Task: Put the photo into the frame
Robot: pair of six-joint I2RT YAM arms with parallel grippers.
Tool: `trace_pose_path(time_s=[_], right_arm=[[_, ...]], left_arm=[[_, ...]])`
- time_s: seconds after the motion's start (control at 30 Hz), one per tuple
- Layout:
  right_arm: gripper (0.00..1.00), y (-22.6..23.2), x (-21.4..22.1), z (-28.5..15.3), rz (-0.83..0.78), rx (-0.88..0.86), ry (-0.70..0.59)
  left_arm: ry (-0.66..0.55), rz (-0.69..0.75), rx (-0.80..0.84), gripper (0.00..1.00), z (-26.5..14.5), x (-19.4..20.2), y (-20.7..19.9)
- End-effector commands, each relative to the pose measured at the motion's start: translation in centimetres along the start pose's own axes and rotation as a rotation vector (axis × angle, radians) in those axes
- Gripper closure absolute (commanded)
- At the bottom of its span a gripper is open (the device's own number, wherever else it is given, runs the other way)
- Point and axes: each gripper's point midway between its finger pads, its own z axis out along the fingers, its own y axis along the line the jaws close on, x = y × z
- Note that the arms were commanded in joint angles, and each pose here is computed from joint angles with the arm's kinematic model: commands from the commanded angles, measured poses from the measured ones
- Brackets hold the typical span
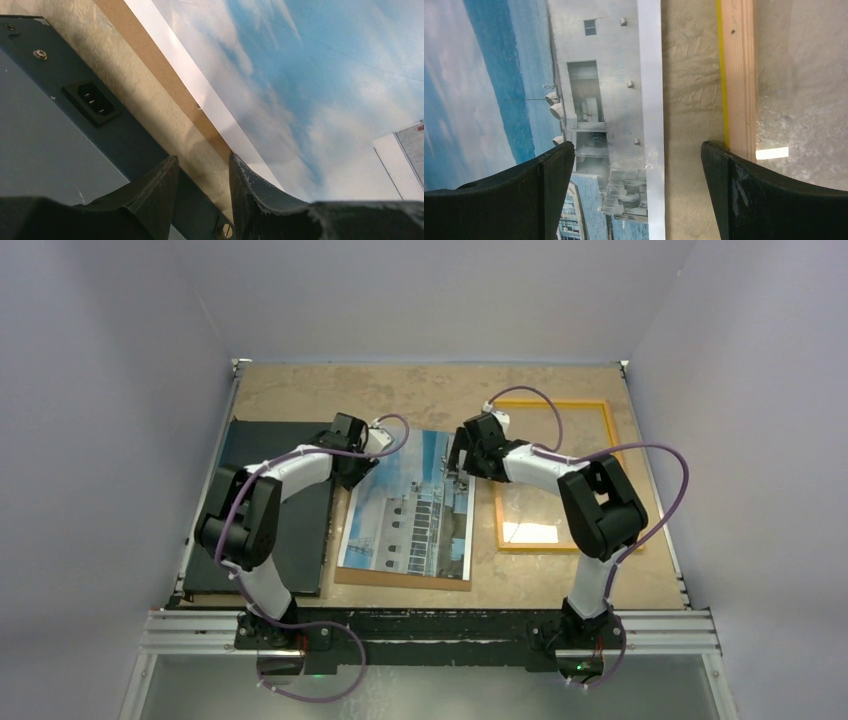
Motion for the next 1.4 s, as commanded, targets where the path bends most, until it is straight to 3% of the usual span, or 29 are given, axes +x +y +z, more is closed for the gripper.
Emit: trace_pose_path(time_s=[0.0, 0.4, 0.9, 1.37], right_arm=[[0.01, 1.3, -0.8, 0.4, -0.005, -0.037, -0.024], [0.03, 4.6, -1.4, -0.4, 0.030, -0.206, -0.027], [0.04, 5.2, -3.6, -2.5, -0.014, -0.207, -0.121], [0.06, 6.0, 0.1, -1.3, 0.010, -0.291, 0.011]], left_arm=[[-0.039, -0.026, 0.013, 0.60, 1.2, -1.3, -0.5], [-0.012, -0.044, 0.088, 0.65, 2.9, -0.1, -2.7], [-0.005, -0.042, 0.126, 0.67, 3.2, 0.6, -4.2], [-0.010, -0.039, 0.125, 0.68, 3.1, 0.8, -4.2]])
